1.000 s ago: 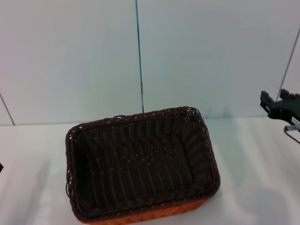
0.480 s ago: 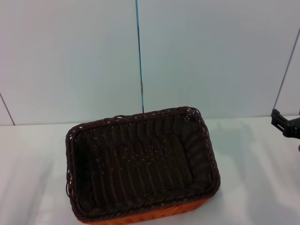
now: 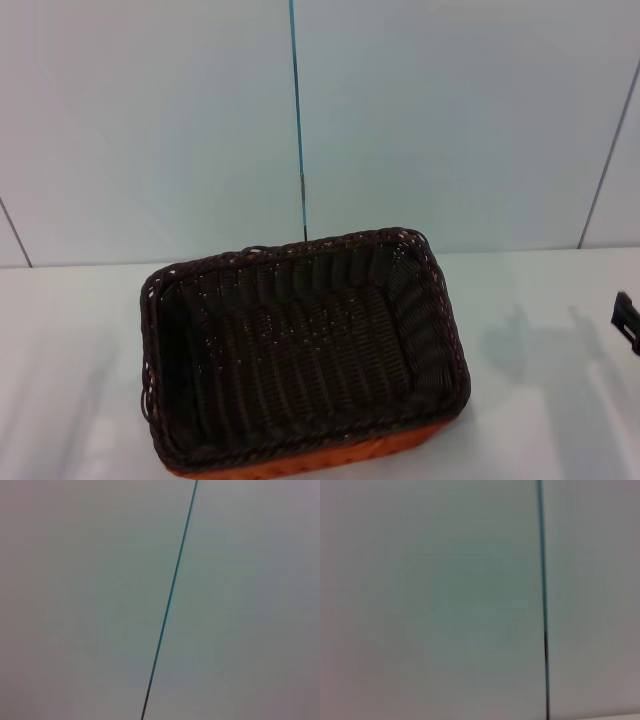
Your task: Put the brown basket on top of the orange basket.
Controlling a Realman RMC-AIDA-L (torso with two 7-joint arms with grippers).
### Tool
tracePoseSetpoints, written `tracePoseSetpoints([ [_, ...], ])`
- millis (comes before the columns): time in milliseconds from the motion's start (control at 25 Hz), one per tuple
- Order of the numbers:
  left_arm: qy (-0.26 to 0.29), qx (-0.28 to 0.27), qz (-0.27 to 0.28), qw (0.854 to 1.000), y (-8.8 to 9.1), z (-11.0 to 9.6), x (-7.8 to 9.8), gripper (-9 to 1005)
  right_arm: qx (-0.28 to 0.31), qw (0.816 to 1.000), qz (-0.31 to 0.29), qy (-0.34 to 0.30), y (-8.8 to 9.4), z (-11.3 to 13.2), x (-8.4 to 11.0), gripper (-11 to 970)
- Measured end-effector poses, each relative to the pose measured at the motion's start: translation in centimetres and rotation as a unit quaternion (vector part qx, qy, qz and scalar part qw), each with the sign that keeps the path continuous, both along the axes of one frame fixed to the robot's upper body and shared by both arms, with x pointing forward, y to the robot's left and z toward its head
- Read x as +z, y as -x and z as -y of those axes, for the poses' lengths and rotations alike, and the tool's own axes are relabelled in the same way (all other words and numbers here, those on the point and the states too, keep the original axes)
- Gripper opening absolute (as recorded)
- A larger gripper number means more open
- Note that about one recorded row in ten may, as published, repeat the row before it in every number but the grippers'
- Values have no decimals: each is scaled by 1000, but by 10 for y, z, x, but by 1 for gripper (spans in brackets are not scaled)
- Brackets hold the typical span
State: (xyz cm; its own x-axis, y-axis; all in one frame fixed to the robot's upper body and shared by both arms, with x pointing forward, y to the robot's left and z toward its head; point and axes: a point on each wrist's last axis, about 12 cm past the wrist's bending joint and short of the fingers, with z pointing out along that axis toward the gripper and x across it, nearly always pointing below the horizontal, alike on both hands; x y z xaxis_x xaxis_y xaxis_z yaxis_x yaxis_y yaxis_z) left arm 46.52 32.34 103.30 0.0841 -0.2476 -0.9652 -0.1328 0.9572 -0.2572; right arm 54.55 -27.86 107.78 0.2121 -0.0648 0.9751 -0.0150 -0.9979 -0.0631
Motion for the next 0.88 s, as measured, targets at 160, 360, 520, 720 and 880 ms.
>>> tracePoseSetpoints([
  [160, -1, -1, 1, 1000, 2, 1, -1, 885, -30, 999, 32, -6, 20, 16, -6, 747],
  [360, -3, -8, 1, 1000, 0, 4, -2, 885, -35, 994, 71, -71, 41, 35, 11, 747],
  [520, -5, -12, 2, 1000, -3, 5, -1, 885, -15, 995, 85, -60, 45, 30, 23, 747],
  [720, -9, -19, 1, 1000, -5, 9, -4, 885, -31, 996, 37, -74, 37, 33, 10, 748],
  [880, -13, -22, 17, 1000, -3, 10, -3, 885, -32, 996, 35, -81, 40, 30, 12, 744],
])
